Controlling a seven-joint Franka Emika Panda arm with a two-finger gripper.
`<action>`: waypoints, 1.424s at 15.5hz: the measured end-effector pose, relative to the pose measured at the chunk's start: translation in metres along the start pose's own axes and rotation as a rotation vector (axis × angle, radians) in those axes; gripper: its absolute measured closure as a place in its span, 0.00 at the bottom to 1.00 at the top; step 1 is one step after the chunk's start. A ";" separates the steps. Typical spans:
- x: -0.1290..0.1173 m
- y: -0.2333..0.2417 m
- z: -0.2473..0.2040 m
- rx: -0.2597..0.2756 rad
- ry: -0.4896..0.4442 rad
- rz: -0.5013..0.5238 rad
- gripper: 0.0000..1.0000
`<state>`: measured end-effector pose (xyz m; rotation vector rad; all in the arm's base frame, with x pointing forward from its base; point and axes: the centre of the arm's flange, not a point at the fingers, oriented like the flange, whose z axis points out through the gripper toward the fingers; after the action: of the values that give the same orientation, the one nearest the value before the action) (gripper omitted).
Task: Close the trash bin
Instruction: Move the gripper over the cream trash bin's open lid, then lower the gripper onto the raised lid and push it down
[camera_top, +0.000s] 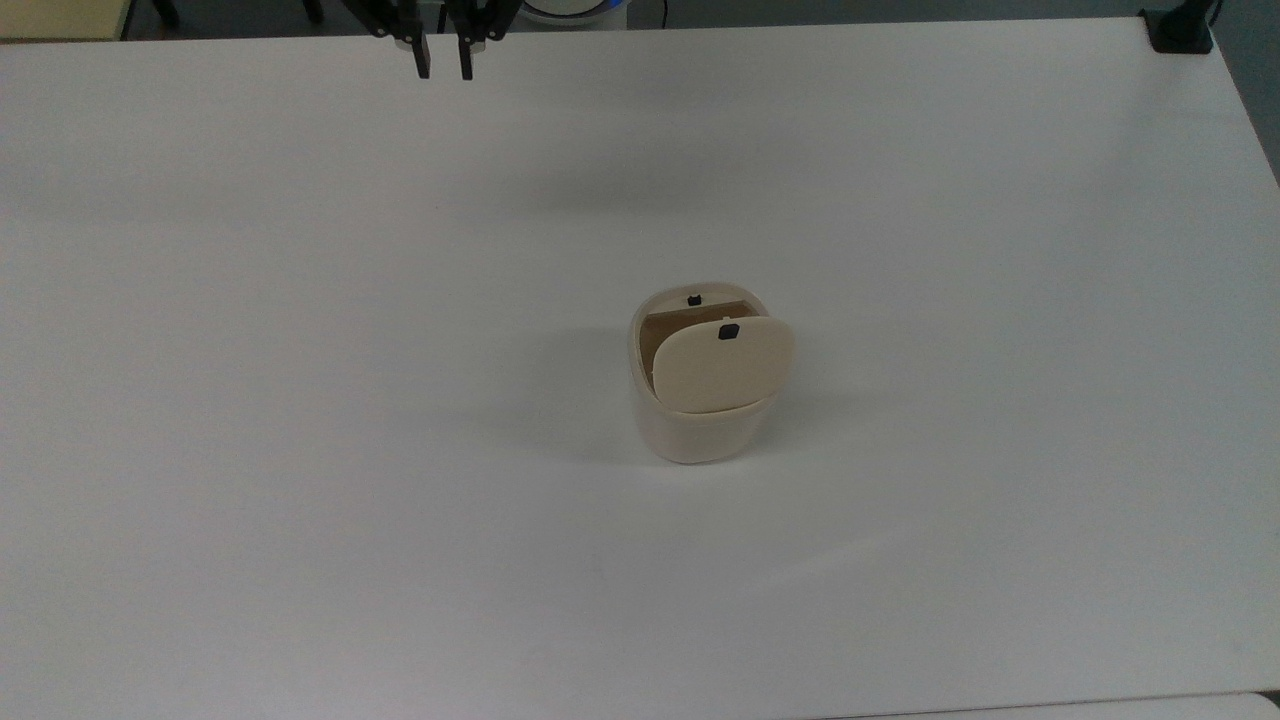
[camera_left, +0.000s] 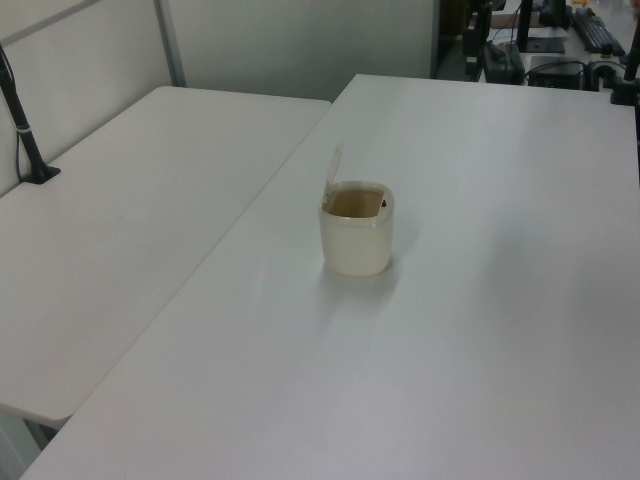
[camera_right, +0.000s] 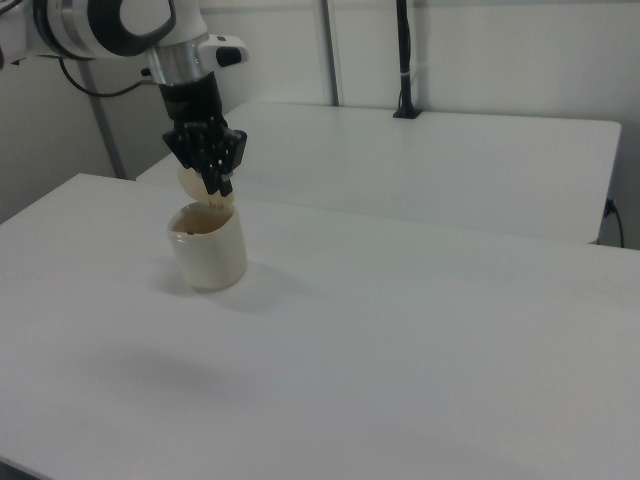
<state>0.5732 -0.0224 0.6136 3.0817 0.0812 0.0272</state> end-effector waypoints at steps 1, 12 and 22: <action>0.000 0.000 0.000 0.000 0.000 0.000 0.83; 0.025 -0.020 0.009 -0.004 0.103 -0.041 0.99; 0.087 -0.119 0.021 0.052 0.463 -0.097 0.99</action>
<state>0.6540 0.0993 0.5874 3.0483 0.2543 0.7418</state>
